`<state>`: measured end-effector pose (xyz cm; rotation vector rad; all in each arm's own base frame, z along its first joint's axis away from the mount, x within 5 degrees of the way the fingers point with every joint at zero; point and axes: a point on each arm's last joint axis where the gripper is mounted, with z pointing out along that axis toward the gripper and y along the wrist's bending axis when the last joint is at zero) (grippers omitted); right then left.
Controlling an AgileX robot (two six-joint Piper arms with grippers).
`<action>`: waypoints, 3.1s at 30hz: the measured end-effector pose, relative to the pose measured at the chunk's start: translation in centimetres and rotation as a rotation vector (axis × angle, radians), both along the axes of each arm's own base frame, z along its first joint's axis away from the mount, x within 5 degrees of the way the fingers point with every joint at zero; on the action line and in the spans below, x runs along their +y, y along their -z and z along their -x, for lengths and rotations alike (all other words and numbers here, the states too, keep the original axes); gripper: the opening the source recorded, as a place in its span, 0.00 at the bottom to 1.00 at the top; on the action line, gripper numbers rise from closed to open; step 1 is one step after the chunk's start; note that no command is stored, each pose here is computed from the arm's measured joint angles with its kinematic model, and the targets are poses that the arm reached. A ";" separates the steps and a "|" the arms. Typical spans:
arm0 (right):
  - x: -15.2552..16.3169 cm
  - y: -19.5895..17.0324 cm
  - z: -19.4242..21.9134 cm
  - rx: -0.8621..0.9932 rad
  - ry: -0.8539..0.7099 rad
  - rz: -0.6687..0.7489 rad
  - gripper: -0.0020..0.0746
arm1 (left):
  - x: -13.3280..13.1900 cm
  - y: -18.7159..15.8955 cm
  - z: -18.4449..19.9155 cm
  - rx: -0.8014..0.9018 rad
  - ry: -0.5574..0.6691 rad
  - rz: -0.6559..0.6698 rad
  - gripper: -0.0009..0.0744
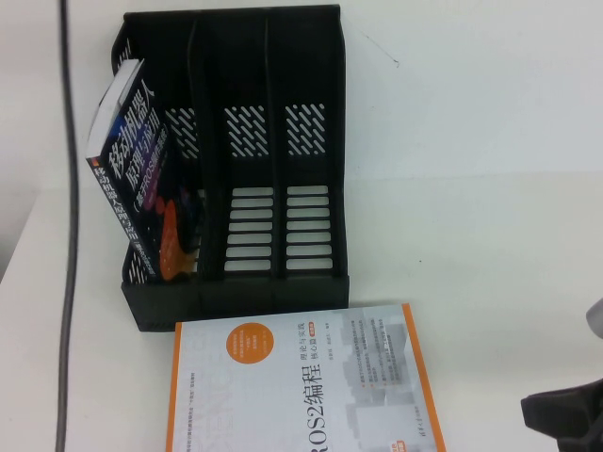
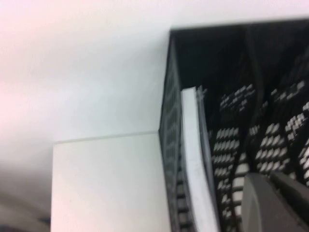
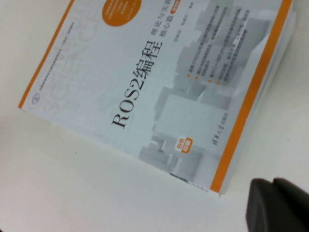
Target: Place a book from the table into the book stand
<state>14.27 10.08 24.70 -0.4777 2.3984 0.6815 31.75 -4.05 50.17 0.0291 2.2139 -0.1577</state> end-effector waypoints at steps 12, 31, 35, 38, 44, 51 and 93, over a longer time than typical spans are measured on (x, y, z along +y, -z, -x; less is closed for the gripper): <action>0.7 2.0 -1.6 0.066 0.008 0.038 0.03 | 0.8 3.4 10.6 0.003 -0.018 0.110 0.01; 2.1 6.2 -5.3 0.182 0.045 0.115 0.03 | -0.6 21.6 10.7 0.353 -0.049 0.309 0.01; 2.6 7.3 -6.5 0.223 0.043 0.136 0.03 | -0.5 24.2 9.0 0.479 -0.058 0.283 0.01; 2.9 8.2 -7.1 0.257 0.042 0.152 0.03 | 0.3 26.2 7.9 0.555 -0.084 0.275 0.01; 3.0 9.5 -7.4 0.298 0.044 0.176 0.03 | 1.3 27.7 7.1 0.617 -0.052 0.279 0.01; 3.0 9.0 -7.3 0.278 0.045 0.166 0.03 | 0.5 26.4 7.6 0.555 0.078 0.325 0.01; -9.8 -0.8 10.5 -0.515 0.377 0.081 0.03 | 1.1 22.3 26.4 -0.447 0.156 0.136 0.01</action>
